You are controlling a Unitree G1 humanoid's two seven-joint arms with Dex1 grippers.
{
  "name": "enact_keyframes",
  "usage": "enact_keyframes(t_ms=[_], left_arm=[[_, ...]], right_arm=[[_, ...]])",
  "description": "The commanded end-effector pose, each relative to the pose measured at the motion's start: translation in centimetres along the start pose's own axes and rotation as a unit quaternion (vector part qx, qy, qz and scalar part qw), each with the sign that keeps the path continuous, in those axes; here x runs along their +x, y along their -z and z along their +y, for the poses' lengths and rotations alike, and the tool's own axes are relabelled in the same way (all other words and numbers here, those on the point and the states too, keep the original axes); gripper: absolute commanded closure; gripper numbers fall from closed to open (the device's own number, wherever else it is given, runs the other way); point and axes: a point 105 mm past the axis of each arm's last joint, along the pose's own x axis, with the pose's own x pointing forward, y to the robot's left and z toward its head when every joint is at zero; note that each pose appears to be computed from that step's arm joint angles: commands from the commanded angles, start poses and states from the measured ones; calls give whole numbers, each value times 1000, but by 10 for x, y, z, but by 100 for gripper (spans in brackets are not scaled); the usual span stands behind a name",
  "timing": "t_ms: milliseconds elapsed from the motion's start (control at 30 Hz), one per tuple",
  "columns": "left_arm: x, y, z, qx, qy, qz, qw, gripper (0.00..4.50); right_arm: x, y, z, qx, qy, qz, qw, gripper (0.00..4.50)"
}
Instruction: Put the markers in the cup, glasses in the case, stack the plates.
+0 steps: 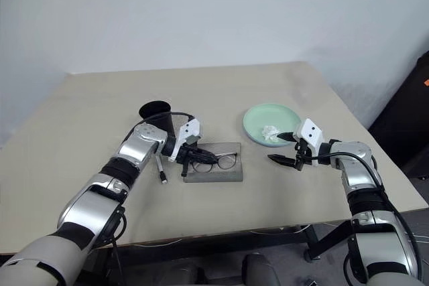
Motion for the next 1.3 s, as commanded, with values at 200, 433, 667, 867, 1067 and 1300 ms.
enact_keyframes(t_ms=[200,433,667,867,1067,1300], left_arm=[[-8,-7,-8,5,55,9,998,446],[-12,3,-10,-1,61,28,998,446],[-10,-2,-1,3,27,11,1000,322],[-9,-12,4,3,7,-15,1000,289],[-14,-58,17,38,-38,-97,994,289],[-29,-91,49,96,-171,-125,973,289]], right_arm=[[-2,-14,-6,-19,9,-17,1000,51],[-1,-13,-5,-18,10,-18,1000,51],[1,-14,-5,-17,8,-19,1000,51],[1,-13,-4,-15,6,-19,1000,51],[0,-15,0,-4,-12,-25,1000,51],[-4,-26,17,27,-75,-57,995,51]])
